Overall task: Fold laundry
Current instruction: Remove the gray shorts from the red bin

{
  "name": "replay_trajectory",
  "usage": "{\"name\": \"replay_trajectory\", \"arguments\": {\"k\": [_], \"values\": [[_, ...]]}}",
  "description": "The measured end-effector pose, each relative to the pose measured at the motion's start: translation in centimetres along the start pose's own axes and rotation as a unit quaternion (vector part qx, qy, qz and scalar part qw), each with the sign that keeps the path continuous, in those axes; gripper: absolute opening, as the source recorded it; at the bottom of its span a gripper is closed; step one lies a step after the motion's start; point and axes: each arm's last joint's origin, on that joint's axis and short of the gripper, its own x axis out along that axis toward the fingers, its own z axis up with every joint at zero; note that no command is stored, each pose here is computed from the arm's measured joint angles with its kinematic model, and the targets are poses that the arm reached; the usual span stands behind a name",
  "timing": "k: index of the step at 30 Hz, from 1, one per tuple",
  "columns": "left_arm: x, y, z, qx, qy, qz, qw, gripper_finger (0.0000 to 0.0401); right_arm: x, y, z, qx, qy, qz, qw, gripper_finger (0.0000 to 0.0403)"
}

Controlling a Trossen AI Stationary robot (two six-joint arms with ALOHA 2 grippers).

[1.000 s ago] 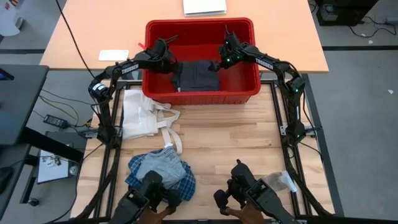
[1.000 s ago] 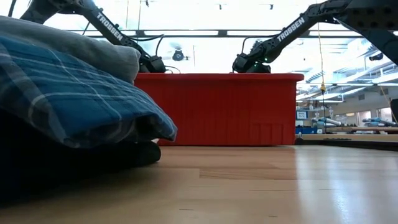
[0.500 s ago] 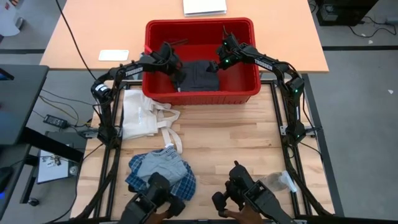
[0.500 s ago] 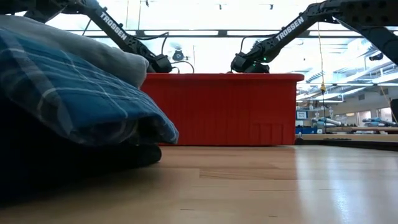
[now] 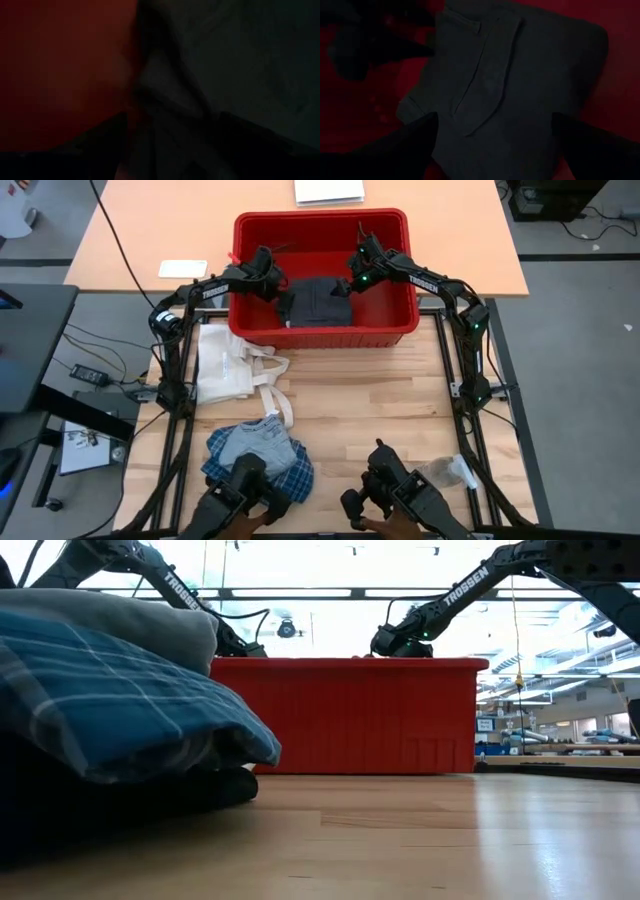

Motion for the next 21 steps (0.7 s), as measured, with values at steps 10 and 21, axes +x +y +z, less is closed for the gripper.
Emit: {"name": "replay_trajectory", "arguments": {"k": [10,21], "values": [[0.29,-0.64,-0.49,0.0,0.023,-0.011,1.0,0.0317,0.0,0.07,0.25,-0.006,-0.012,0.004,1.0,0.0391],[0.2,-1.01,-0.31,0.008,0.017,-0.071,0.997,0.0265,-0.54,0.41,0.71,-0.005,-0.007,0.015,1.0,0.0381]]}}
